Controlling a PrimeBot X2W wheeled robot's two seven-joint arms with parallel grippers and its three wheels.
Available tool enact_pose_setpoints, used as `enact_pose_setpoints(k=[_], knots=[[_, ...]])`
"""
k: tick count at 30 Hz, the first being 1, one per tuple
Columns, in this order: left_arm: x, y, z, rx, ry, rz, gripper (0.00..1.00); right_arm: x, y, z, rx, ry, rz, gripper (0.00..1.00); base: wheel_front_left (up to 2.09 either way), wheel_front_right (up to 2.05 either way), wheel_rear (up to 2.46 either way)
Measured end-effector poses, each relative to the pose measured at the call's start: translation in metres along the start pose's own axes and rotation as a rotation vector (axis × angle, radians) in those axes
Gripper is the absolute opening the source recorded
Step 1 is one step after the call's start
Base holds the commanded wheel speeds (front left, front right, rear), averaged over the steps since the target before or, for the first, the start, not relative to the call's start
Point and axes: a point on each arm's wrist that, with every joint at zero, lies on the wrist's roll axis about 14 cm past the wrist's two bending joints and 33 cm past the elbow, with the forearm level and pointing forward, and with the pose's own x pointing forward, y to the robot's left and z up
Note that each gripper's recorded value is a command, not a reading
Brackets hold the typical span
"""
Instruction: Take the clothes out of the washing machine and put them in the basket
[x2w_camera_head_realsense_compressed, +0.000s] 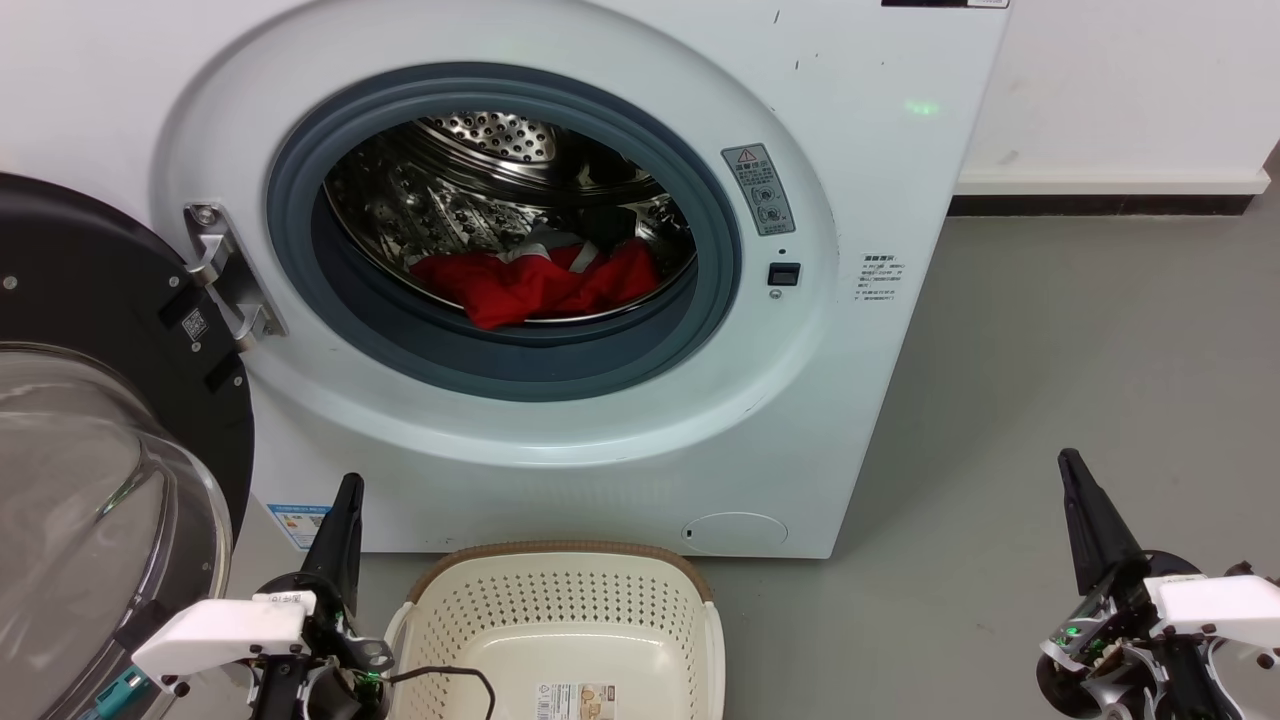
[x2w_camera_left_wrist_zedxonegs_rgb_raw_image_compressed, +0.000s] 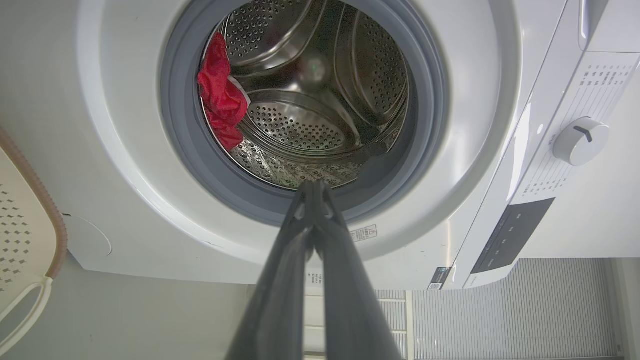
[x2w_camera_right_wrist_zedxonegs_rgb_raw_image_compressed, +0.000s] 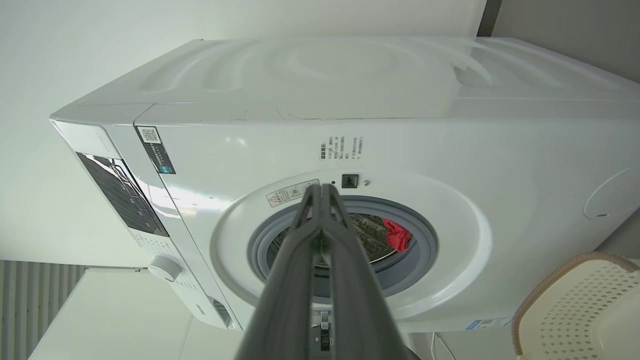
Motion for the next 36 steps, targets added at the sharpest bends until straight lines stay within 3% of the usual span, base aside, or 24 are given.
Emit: enact_pose_setpoints(k=[19, 20, 30, 36], knots=[[0.0, 0.001, 0.0, 0.0, 0.0, 0.003, 0.0, 0.0, -0.001, 0.0, 0.0, 0.0, -0.002, 0.0, 0.0, 0.0, 0.0], [-0.001, 0.005, 0.0, -0.001, 0.0, 0.014, 1.0, -0.002, -0.004, 0.0, 0.001, 0.0, -0.012, 1.0, 0.0, 0.0, 0.0], [-0.004, 0.013, -0.009, 0.028, 0.002, 0.039, 1.0, -0.007, -0.013, 0.004, -0.019, -0.036, -0.039, 1.0, 0.0, 0.0, 0.0], [-0.002, 0.005, -0.009, 0.109, -0.006, 0.019, 1.0, -0.006, -0.006, 0.003, -0.101, -0.042, -0.021, 1.0, 0.0, 0.0, 0.0]])
